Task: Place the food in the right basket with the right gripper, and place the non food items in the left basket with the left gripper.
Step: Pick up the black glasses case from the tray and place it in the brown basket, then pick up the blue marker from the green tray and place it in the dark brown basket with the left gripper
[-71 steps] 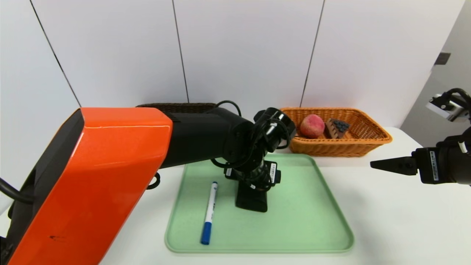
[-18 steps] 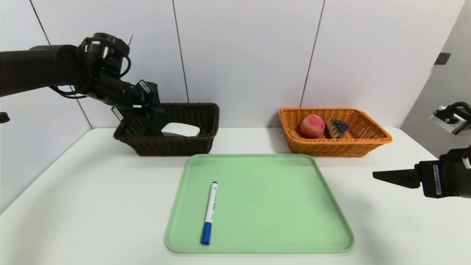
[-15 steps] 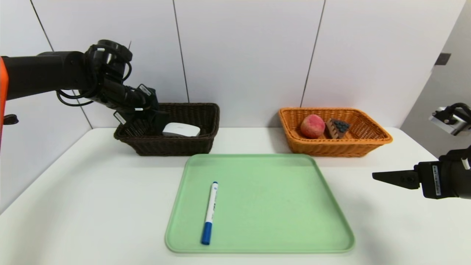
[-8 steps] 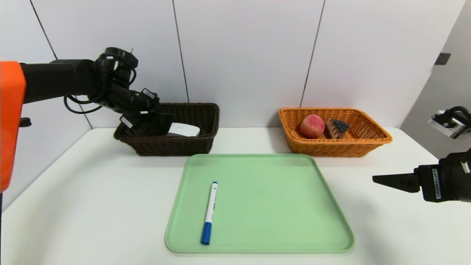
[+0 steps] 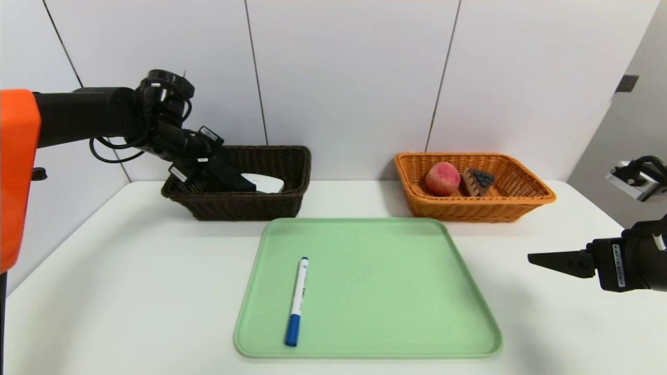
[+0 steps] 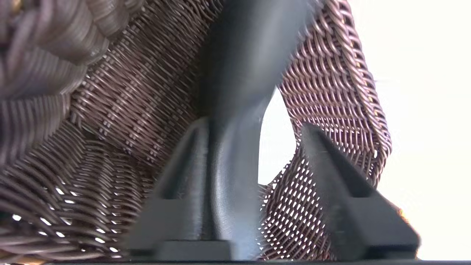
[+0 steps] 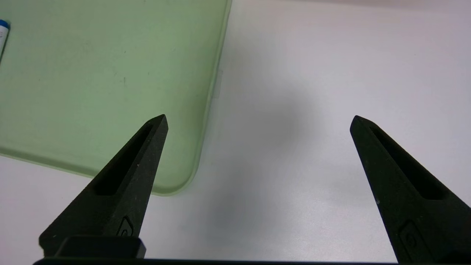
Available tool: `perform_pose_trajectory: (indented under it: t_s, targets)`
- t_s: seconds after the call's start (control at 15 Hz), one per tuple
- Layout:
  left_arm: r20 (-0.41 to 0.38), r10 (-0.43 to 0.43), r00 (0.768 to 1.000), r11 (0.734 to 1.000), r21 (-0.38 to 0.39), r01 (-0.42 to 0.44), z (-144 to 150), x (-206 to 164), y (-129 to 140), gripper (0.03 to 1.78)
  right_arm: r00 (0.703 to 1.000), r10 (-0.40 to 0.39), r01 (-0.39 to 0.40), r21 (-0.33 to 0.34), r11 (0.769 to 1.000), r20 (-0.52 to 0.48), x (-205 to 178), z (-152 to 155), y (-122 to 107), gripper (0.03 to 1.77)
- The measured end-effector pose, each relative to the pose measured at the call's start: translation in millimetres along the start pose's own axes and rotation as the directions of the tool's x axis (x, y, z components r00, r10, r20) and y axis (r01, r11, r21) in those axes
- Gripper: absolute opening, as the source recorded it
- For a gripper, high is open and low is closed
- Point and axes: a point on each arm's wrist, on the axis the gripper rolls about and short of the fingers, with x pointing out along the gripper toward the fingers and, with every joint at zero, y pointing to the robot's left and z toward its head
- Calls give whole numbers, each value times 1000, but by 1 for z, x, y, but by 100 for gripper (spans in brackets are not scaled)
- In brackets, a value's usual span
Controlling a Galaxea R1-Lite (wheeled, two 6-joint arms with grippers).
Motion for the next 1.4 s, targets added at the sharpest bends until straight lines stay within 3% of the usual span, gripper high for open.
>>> perform_pose_trajectory:
  t_s: [0.33,0.47,0.53,0.67,0.8,0.93,1.2,1.4]
  targets:
    - [19,-21,1000,1000,19,20,2,-12,-5,133,1000,0,0,0,1000,2,-1,-2,0,171]
    - [53,-90,995,992,93,85,1,-40,-19,141,1000,-1,1,3,1000,0,-2,-3,0,171]
    - [71,-134,988,979,167,121,-2,-58,-29,145,1000,0,0,3,1000,1,-1,-3,0,171]
    - [90,-222,971,909,378,173,-14,-96,-47,150,1000,0,0,3,1000,0,-1,-3,0,171]
    - [80,-293,953,798,570,197,-27,-129,-59,155,1000,0,0,2,1000,6,-1,-2,0,171]
    - [32,-297,954,717,667,201,-43,-149,-62,159,1000,0,0,2,1000,5,-1,-3,0,171]
    - [-158,-132,979,623,755,206,-83,-175,-49,163,1000,-1,1,4,1000,4,-1,-4,0,171]
    - [-299,53,953,494,837,235,-110,-183,-27,166,1000,0,0,3,1000,0,-1,-5,0,171]
